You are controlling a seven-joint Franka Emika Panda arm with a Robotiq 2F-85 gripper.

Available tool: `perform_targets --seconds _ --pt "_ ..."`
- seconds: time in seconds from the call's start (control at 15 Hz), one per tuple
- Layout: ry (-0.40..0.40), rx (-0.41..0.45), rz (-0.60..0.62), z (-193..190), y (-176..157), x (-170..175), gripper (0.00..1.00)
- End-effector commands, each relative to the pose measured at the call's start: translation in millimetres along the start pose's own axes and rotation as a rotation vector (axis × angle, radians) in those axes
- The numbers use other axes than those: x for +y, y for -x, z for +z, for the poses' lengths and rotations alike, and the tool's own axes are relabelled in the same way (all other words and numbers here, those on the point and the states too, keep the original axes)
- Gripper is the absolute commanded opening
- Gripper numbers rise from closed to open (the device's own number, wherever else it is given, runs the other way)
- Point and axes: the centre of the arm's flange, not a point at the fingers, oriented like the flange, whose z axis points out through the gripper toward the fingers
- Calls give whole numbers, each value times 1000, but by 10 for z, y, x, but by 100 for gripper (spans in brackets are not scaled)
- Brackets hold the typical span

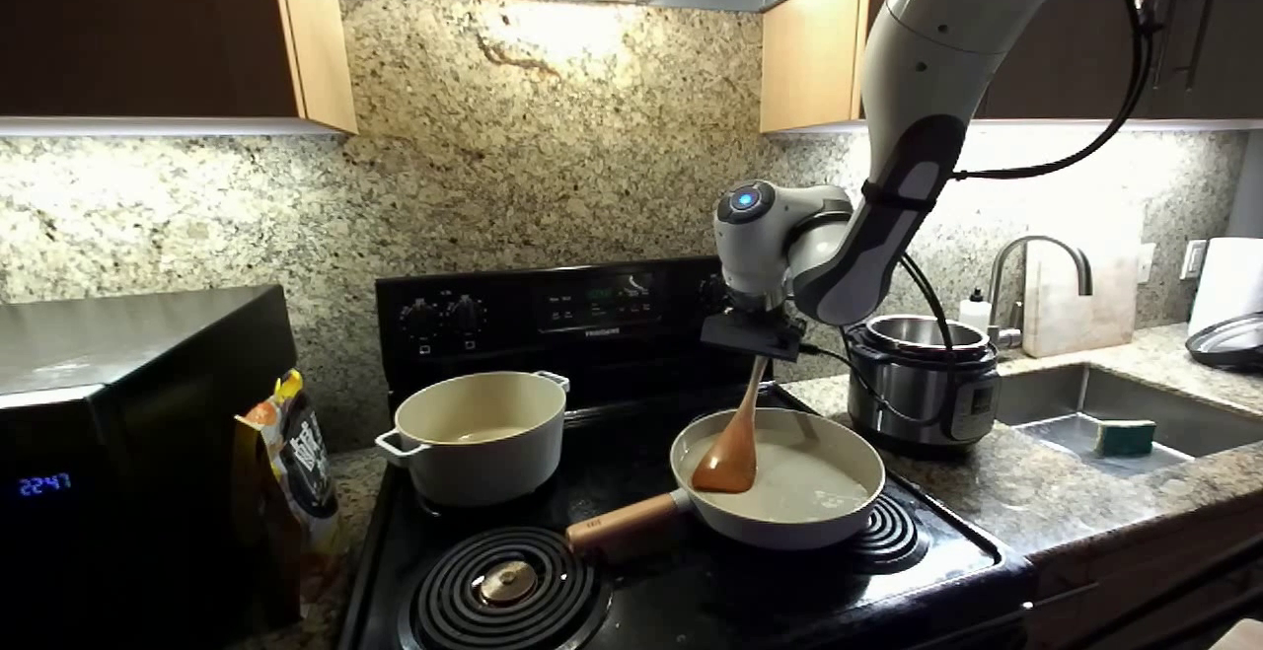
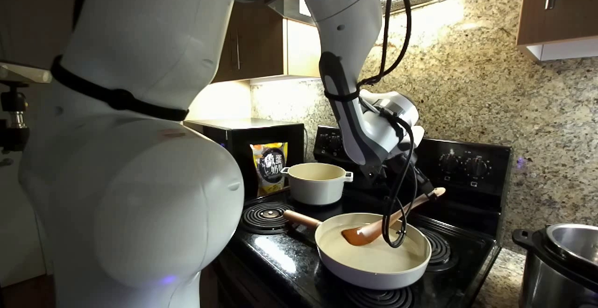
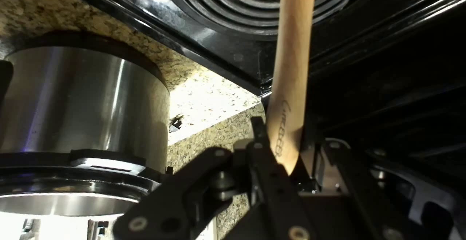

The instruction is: Use the spatula to stir the contents in the pan

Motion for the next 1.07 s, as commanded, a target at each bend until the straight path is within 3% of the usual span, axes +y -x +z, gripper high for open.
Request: perform_targets --seconds 0.0,0.6,1.0 --pt "28 8 17 110 -184 83 12" --pt "99 35 67 277 -466 606 12" --pt "133 -21 57 318 -238 838 12"
